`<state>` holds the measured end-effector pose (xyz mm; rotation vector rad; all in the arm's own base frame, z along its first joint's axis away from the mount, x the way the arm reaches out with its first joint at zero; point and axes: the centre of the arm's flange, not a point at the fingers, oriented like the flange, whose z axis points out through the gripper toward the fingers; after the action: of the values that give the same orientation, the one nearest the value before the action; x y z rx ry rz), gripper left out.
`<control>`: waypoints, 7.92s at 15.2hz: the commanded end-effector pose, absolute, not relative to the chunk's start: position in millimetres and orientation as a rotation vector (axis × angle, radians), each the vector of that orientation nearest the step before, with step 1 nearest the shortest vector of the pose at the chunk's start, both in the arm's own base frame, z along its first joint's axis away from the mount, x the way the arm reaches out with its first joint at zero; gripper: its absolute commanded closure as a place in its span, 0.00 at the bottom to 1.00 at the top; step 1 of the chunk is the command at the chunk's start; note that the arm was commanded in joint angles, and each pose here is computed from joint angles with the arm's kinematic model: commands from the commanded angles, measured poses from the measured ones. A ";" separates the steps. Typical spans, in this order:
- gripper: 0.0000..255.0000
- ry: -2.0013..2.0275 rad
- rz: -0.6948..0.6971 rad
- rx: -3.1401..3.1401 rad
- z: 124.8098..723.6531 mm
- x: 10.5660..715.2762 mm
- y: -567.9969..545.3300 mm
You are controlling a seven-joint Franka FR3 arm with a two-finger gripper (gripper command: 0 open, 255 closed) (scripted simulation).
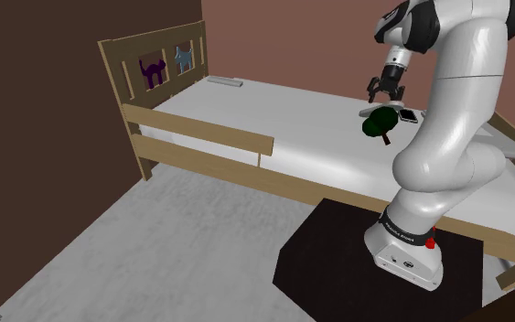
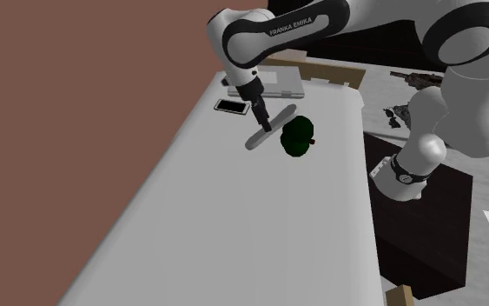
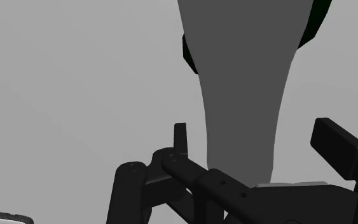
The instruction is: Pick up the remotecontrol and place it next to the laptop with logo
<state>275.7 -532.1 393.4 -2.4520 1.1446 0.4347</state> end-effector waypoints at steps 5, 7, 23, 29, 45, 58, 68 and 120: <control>0.00 1.140 0.440 -2.448 371.7 272.3 -521.4; 0.00 1.140 0.440 -2.448 371.7 272.3 -521.4; 1.00 1.140 0.440 -2.448 377.0 272.3 -521.4; 1.00 1.140 0.440 -2.448 408.7 272.3 -521.4; 1.00 1.140 0.440 -2.448 493.2 272.3 -521.4; 1.00 1.140 0.440 -2.448 561.8 272.3 -521.4; 1.00 1.140 0.440 -2.448 593.5 220.0 -514.0; 1.00 1.140 0.440 -2.448 416.5 -16.0 -480.5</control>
<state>-15.2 -480.3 420.7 -2.4473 1.1393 0.4401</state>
